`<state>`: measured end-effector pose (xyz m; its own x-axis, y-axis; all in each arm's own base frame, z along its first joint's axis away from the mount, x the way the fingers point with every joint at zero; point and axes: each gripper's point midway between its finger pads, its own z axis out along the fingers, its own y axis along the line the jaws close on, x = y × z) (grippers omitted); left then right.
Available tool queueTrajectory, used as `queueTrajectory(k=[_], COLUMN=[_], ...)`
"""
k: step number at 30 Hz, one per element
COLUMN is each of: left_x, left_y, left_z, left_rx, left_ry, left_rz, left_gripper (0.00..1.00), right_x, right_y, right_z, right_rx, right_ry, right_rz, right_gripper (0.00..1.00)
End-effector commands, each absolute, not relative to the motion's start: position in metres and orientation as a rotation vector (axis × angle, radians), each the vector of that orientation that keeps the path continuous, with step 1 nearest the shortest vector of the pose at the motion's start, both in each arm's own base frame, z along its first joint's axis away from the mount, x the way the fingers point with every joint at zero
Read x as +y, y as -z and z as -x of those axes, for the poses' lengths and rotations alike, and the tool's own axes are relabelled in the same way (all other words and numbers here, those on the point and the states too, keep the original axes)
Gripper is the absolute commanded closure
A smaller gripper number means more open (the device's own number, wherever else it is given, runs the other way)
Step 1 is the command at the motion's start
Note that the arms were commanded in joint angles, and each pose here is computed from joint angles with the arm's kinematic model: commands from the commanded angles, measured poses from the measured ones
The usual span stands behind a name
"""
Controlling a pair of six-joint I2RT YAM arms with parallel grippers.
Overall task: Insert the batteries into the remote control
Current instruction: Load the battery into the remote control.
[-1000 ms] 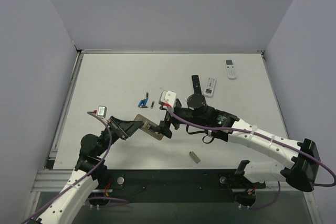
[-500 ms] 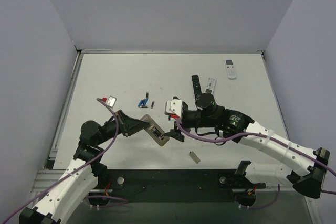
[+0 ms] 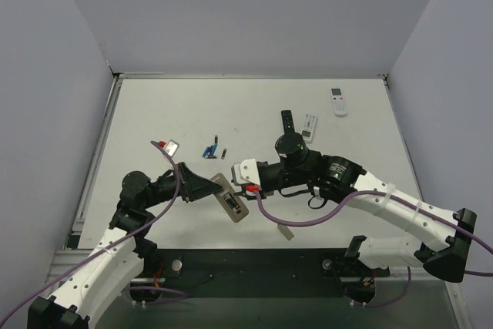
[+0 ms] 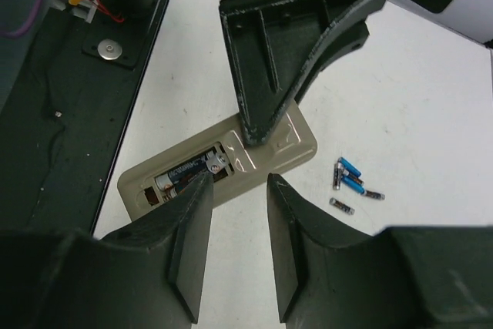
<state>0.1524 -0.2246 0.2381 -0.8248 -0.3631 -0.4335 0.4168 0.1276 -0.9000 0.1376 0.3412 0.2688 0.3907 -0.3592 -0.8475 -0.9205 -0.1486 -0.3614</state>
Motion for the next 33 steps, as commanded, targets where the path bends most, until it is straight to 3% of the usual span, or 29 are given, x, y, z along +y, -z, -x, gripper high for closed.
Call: queueTrajectory(k=[1,11,33], left_x=[-0.225,-0.225,-0.225], left_y=[-0.268,-0.271,-0.273], left_z=[-0.149,-0.147,-0.145], left_rx=[1.755,1.749,1.743], left_ry=[1.763,1.767,1.769], left_rz=[-0.15,-0.165,-0.169], left_gripper=[1.0,1.0,1.0], right_x=[0.356,0.366,0.372], right_y=[-0.282,-0.27,-0.258], right_z=[-0.116,-0.112,-0.115], right_rx=[0.989,0.994,1.019], right_ry=[-0.81,-0.823,-0.829], right_rz=[1.793,1.858,1.889], right_gripper=[0.71,0.82,0.87])
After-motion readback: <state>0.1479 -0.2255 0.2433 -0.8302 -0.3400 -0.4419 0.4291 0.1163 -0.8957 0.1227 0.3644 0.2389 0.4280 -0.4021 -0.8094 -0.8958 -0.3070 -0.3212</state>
